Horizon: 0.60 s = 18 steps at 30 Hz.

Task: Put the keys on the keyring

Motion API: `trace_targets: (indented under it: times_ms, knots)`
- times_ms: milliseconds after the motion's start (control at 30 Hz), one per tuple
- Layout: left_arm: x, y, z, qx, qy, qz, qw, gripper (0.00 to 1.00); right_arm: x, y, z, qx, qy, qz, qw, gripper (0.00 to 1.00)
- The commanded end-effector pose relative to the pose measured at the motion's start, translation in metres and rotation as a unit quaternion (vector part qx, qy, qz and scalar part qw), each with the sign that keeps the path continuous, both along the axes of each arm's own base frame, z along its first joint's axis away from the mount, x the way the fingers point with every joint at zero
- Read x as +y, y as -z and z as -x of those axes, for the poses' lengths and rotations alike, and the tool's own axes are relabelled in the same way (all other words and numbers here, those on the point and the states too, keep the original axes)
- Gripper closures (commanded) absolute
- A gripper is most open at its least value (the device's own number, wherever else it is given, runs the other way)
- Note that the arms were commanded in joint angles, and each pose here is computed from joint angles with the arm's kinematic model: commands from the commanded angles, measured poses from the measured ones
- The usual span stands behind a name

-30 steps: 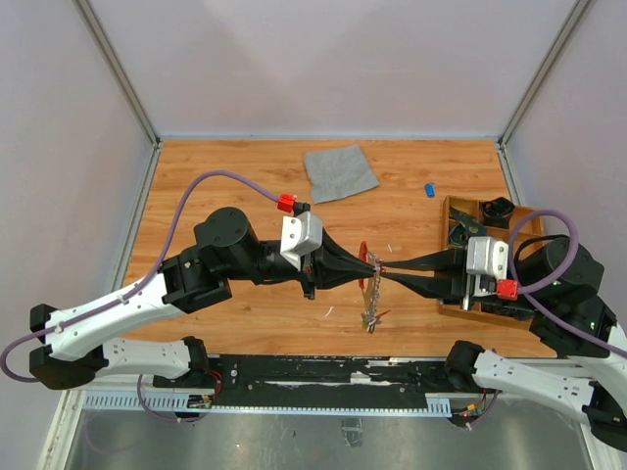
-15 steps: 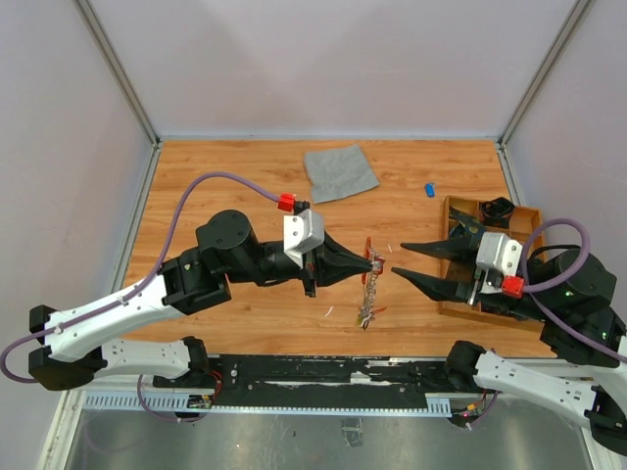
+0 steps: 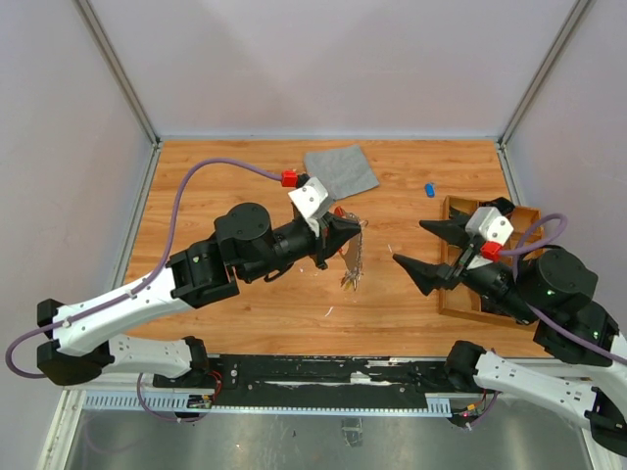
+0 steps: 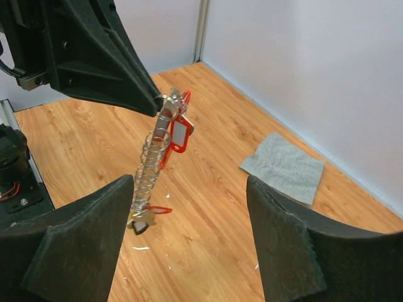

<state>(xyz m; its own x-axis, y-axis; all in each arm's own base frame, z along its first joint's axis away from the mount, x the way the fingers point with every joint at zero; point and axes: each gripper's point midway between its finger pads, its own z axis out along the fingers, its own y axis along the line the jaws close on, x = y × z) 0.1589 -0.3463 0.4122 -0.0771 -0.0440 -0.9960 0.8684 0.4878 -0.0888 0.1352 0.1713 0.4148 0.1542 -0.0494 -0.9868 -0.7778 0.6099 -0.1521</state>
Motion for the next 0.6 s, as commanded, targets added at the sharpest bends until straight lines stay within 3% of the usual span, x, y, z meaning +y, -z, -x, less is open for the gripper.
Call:
trace_targets:
  times_ms: [0,367,567]
  knots:
    - [0.007,-0.017,-0.024,0.013,-0.076,0.024,0.997,1.00,0.010,0.011,-0.014,0.022,0.024,-0.019,0.999,0.25]
    - [0.005,-0.018,-0.037,0.038,-0.117,0.027,0.992,1.00,0.060,0.036,-0.039,0.033,0.009,-0.069,0.997,0.21]
    - [0.006,-0.021,-0.037,0.040,-0.116,0.033,0.992,0.99,0.069,0.047,-0.052,0.039,0.029,-0.085,0.995,0.24]
